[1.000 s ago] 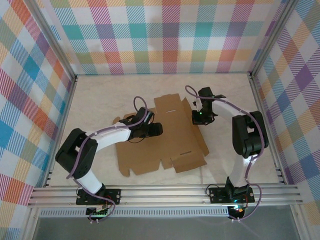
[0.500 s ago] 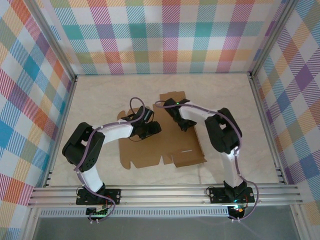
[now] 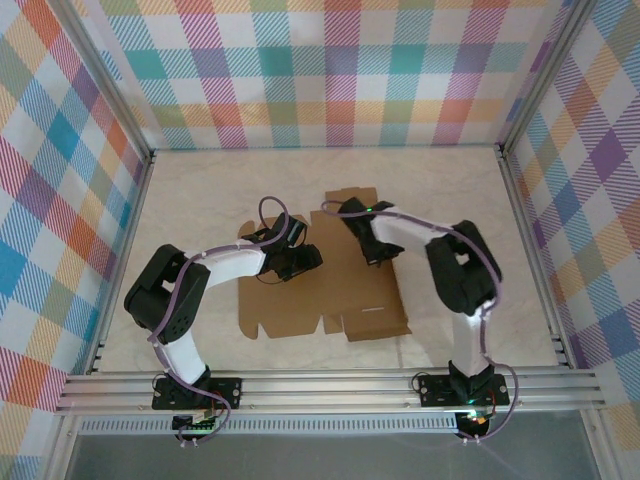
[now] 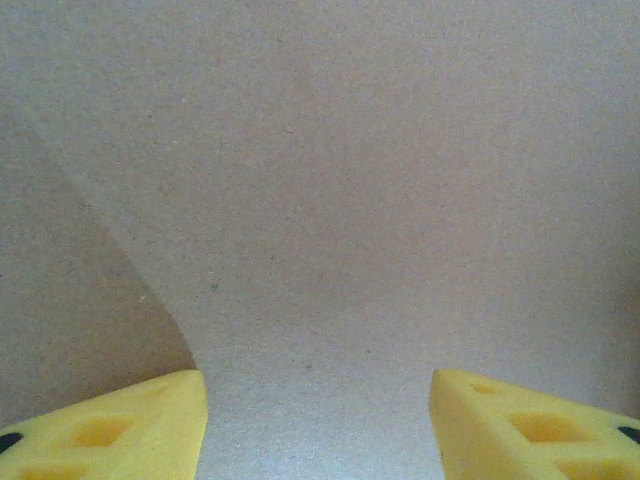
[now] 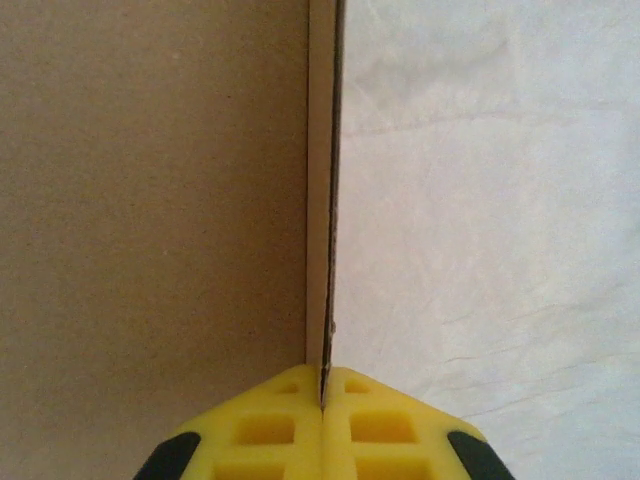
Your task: Fold the paper box
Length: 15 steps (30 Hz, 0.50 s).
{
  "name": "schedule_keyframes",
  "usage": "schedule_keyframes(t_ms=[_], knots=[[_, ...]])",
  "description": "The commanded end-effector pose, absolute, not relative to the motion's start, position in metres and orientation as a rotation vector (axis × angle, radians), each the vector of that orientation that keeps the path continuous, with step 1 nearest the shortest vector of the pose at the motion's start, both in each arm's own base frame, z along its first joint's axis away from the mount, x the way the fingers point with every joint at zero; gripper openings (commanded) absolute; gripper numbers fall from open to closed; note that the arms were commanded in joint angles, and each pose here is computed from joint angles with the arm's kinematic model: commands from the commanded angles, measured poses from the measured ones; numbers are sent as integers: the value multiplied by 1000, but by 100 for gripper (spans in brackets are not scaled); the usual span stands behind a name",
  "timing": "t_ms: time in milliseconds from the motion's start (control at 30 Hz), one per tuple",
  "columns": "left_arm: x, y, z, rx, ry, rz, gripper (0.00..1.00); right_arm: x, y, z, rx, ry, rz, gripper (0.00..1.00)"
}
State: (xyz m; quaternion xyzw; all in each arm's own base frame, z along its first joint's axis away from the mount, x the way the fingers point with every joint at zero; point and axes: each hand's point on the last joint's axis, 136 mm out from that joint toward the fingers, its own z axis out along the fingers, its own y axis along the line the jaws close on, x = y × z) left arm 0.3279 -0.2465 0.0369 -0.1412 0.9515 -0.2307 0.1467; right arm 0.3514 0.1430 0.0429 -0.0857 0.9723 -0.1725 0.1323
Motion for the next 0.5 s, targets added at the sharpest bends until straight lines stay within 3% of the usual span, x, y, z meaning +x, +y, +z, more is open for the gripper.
schedule_keyframes(t_ms=[0, 100, 267, 467], knots=[[324, -243, 29, -394, 2786, -637, 60, 339, 173, 28, -217, 2969, 74, 0], [320, -242, 19, -411, 2822, -622, 60, 341, 160, 27, -186, 2980, 102, 0], [315, -249, 0, -501, 2860, -678, 58, 353, 116, 27, -152, 2913, -466, 0], [314, -248, -6, -527, 2870, -670, 59, 359, 120, 28, -243, 2796, -913, 0]])
